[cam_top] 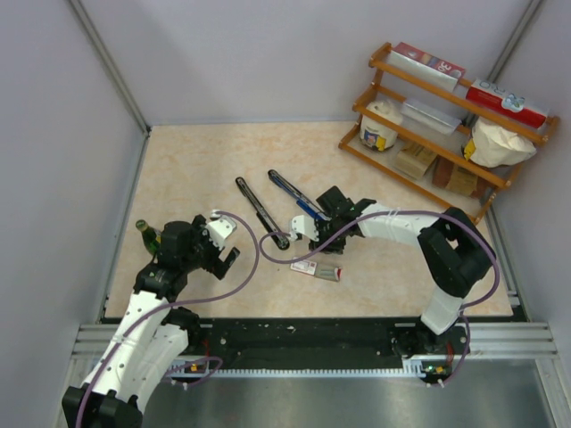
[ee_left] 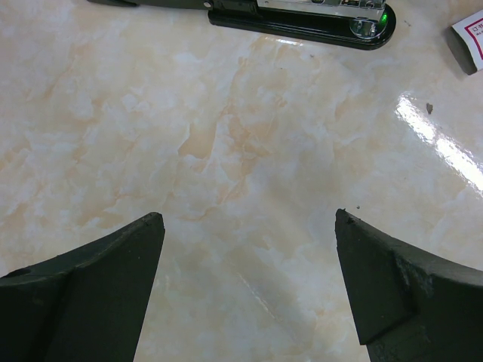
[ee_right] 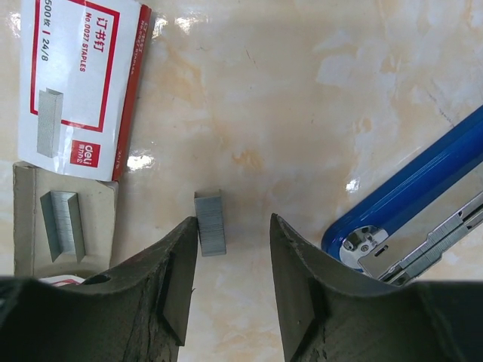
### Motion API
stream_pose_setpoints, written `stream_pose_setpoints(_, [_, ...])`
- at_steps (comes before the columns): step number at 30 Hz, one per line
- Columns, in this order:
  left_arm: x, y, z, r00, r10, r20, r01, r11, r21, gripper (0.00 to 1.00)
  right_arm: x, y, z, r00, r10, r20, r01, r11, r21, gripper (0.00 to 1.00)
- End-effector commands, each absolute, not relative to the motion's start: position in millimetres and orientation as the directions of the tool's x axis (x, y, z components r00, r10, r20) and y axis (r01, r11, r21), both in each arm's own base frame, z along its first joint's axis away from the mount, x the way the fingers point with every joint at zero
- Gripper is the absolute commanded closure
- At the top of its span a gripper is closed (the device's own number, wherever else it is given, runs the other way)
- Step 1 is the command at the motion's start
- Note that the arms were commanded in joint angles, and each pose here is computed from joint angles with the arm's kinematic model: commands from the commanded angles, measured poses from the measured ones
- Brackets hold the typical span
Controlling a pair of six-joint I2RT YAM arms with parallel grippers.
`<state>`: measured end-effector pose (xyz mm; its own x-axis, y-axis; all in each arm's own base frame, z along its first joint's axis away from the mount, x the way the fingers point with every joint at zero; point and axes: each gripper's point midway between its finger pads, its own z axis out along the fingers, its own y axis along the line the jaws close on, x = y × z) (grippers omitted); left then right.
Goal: Load the staples into the stapler
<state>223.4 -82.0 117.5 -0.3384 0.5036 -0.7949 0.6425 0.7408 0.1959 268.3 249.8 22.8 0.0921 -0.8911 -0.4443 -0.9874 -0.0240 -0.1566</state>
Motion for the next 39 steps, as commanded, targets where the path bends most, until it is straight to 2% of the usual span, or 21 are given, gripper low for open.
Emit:
stream_pose_setpoints(1, [229, -83, 124, -0.308, 0.499, -0.810, 0.640, 0.738, 0.211, 0.01, 269, 257, 27, 0.082, -0.877, -0.474, -0.991, -0.023, -0.128, 0.57])
stream_pose_setpoints(13, [228, -84, 123, -0.309, 0.500, -0.809, 0.645, 0.736, 0.208, 0.01, 271, 261, 23, 0.057, -0.874, -0.482, -0.994, -0.006, -0.106, 0.56])
stream_pose_setpoints(27, [228, -84, 123, -0.307, 0.500, -0.809, 0.646, 0.734, 0.209, 0.01, 275, 261, 24, 0.058, -0.880, -0.471, -0.992, 0.002, -0.124, 0.73])
stream_pose_setpoints(39, [228, -84, 123, -0.308, 0.501, -0.809, 0.644, 0.735, 0.210, 0.01, 277, 265, 33, 0.041, -0.868, -0.494, -0.992, 0.025, -0.125, 0.75])
